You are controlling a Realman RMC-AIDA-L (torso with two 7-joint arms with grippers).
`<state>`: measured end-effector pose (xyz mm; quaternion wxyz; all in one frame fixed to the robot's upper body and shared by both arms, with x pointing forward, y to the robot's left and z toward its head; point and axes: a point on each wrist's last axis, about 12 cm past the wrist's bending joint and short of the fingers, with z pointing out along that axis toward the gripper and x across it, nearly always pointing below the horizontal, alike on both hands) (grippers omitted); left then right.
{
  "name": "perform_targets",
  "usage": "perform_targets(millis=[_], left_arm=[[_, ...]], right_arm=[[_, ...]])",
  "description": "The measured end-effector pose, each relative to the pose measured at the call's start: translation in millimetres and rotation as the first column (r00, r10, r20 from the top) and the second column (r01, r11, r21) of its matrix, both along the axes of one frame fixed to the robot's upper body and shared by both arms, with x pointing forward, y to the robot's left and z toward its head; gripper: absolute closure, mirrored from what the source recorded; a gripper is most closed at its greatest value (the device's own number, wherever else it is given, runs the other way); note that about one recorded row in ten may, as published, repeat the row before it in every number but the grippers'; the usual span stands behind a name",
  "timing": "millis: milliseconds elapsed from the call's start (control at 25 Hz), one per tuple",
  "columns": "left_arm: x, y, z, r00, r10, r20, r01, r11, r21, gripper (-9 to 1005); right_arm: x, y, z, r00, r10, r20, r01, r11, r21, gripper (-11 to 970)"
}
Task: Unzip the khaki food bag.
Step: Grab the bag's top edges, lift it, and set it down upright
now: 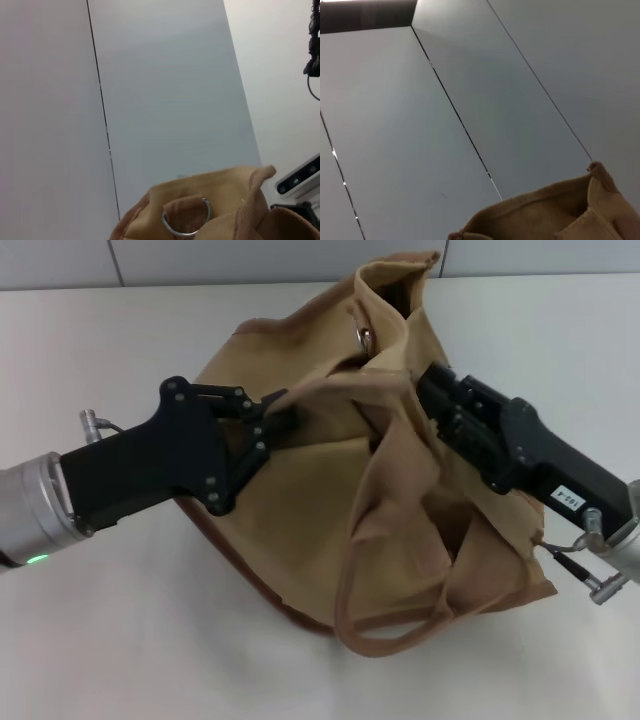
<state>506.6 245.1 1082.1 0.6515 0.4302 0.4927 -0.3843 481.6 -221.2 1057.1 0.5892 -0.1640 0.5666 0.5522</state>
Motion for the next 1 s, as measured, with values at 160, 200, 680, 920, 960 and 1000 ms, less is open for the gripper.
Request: perform_targets(millis=[160,200,680,920,960,1000], left_arm=[[0.6,-8,-2.6,1.0,-0.017,0.014,0.017,1.0,0.003,940],[1.3,-10,-3.1,1.0,-0.018,0.015,0.018,1.0,0.007,940],[5.6,-11,-7.4,1.0,0.018,0.014,-0.018,0.999,0.036,939],[6.3,-11,-7.8,1.0,0.024,0.015,-0.025,0.999,0.04,938],[6.3,-11,-7.4,1.0,0.025,0.016,-0.026,0.999,0.037,938],[6.4,-10,-7.2,1.0,0.026,0.017,-0.026,0.999,0.037,938]], right_arm=[[0.3,4,-1.4,1.0,0.018,-0.023,-0.018,1.0,-0.001,555],[0.3,5,-1.5,0.999,0.024,-0.033,-0.024,1.0,0.003,554],[8.7,-9,3.9,0.948,0.154,-0.279,-0.125,0.985,0.119,553],[13.7,-13,8.8,0.887,0.251,-0.388,-0.212,0.967,0.141,553],[14.2,-13,10.1,0.879,0.264,-0.398,-0.222,0.964,0.149,555],[14.3,-14,11.8,0.871,0.279,-0.404,-0.233,0.959,0.16,557]])
